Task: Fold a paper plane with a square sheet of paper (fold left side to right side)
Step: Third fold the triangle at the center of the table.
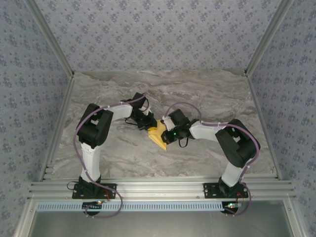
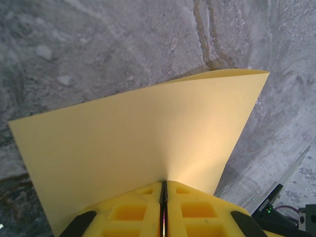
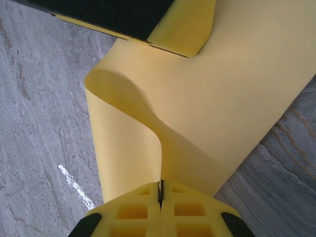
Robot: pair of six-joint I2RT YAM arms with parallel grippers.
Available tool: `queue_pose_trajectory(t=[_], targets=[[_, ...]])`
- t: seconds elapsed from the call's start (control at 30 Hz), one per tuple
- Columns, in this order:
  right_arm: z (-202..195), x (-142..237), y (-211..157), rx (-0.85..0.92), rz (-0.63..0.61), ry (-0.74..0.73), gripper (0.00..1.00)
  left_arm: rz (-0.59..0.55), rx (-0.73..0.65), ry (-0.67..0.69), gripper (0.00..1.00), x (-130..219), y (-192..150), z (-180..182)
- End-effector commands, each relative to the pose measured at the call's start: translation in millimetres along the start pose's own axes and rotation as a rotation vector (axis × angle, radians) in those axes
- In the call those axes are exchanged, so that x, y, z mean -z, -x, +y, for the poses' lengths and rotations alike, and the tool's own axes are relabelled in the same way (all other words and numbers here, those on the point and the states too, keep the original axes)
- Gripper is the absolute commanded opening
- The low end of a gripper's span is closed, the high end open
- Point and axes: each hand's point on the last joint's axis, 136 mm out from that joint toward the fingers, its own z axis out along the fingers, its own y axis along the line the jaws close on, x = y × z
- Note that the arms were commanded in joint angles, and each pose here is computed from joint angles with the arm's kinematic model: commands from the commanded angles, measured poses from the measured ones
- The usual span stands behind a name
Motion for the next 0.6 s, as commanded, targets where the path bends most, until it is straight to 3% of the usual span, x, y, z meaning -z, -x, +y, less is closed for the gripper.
queue_pose_trajectory(t=[0.0,0.57], targets=[[-6.0,-1.0,0.7,-0.021,0.015,-0.024,0.0,0.046,0.015,0.071,0.1,-12.5,-17.2,20.0],[-8.6,0.2,0.5,-0.027,0.015,-0.036,0.0,0.046,0.017,0.075,0.1,-12.4,-16.9,21.1]])
